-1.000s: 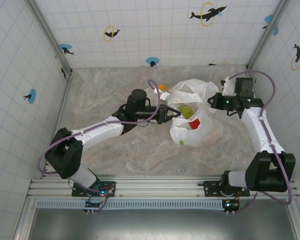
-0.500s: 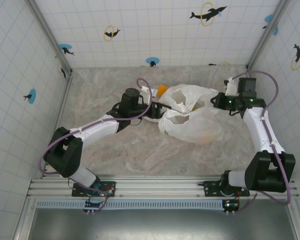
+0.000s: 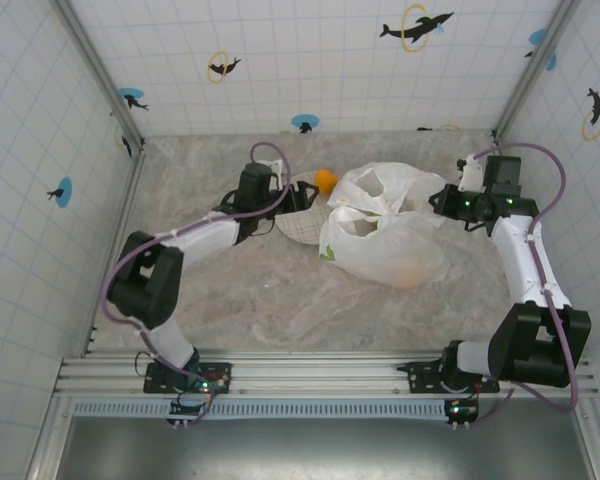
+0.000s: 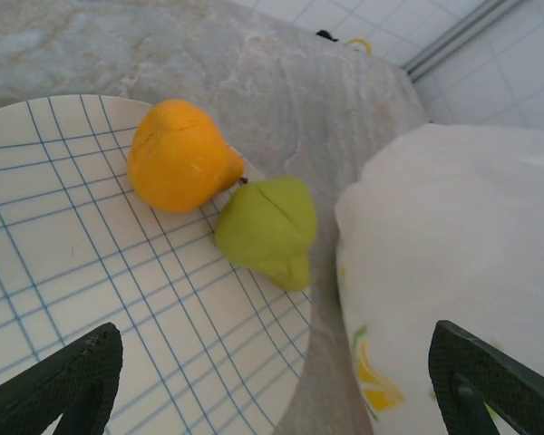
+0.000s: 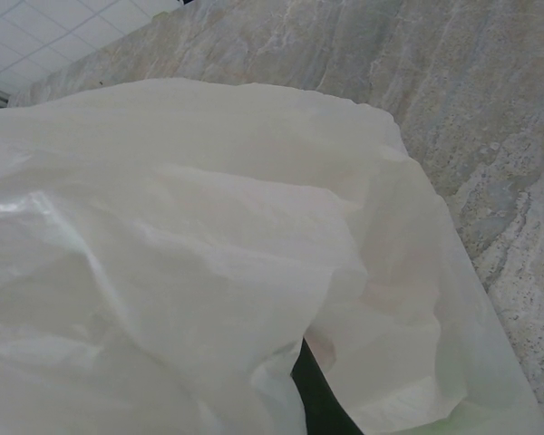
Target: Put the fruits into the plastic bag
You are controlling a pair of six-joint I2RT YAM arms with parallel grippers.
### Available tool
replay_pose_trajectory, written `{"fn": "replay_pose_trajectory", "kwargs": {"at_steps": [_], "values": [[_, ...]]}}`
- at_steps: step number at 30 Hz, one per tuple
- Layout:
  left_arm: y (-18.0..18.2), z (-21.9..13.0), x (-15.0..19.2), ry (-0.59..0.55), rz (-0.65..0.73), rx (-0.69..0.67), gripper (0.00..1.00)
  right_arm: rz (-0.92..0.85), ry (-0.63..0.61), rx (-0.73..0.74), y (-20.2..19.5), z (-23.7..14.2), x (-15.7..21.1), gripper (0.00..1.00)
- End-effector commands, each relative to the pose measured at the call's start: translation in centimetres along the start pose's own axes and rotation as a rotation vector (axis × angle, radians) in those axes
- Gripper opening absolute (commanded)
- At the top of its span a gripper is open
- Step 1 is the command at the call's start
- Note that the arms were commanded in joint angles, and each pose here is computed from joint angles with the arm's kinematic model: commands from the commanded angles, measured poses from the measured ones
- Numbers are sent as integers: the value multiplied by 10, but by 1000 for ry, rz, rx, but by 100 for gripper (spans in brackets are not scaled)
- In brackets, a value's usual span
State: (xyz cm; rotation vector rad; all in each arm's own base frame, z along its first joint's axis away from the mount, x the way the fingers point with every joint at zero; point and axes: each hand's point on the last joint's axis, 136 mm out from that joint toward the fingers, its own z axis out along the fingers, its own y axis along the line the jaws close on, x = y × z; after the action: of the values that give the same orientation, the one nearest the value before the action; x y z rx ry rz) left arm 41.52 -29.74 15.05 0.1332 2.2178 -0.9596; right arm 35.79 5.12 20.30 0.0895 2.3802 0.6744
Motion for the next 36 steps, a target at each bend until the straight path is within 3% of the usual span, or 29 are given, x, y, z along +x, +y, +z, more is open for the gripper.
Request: {"fn": "replay_pose_trajectory", "kwargs": {"at_steps": [1,10,19,23,30,36], "values": [[13,26,-5,27,-14,-57,90,3,-16,6,-2,-4,1,0],[50,95,-14,53,7,-165,96,8,-10,4,-4,-2,3,0],[56,137,-26,48,1,-153,97,16,-2,-2,-5,1,7,0],[67,156,-15,81,-20,-157,97,16,-2,-4,-5,2,8,0],[65,167,-16,77,-39,-129,90,18,1,-7,-5,3,8,0],[63,171,-14,88,-55,-105,75,18,-1,-5,-5,2,7,0]]}}
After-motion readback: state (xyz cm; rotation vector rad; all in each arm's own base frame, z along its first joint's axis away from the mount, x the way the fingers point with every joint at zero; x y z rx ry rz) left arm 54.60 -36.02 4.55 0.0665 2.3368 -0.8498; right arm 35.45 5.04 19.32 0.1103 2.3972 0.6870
